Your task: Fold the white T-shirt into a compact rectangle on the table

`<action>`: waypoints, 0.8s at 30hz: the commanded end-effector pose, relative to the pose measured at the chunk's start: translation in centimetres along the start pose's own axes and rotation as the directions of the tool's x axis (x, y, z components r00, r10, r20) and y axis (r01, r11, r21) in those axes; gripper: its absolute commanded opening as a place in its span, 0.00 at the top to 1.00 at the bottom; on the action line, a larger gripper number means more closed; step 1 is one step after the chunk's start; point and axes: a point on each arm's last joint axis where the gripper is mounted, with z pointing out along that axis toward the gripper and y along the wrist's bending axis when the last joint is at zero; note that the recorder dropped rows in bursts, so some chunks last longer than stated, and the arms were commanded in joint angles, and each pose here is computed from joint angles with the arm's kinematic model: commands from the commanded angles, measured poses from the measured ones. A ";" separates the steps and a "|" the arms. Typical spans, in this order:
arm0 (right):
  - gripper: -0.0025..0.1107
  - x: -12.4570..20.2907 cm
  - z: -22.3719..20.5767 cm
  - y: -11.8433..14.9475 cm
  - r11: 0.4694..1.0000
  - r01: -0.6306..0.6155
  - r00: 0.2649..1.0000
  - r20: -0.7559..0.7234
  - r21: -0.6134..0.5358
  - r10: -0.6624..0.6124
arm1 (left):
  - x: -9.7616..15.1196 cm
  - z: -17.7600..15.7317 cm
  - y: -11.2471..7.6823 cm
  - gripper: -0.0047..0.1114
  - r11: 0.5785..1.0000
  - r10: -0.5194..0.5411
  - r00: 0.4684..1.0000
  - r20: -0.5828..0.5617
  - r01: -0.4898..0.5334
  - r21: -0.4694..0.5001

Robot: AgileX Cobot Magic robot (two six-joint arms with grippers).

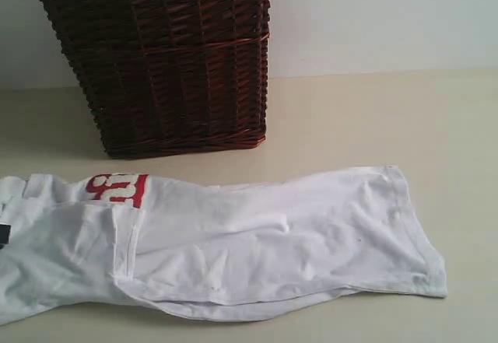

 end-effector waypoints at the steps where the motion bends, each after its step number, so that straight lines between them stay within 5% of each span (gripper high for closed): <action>1: 0.98 0.0 0.0 0.0 1.000 -0.004 1.000 0.010 0.006 0.004 | 0.3 -1.4 0.3 0.96 0.991 0.029 0.999 0.026 -0.032 0.130; 10: 0.98 0.0 0.0 0.0 1.000 -0.004 1.000 0.010 0.006 0.004 | -0.7 -3.6 -1.8 0.96 0.931 0.002 0.991 0.135 -0.051 0.360; 24: 0.98 0.0 0.0 0.0 1.000 -0.004 1.000 0.010 0.006 0.004 | -1.8 -4.3 -1.6 0.96 0.946 -0.103 0.971 0.215 0.029 0.322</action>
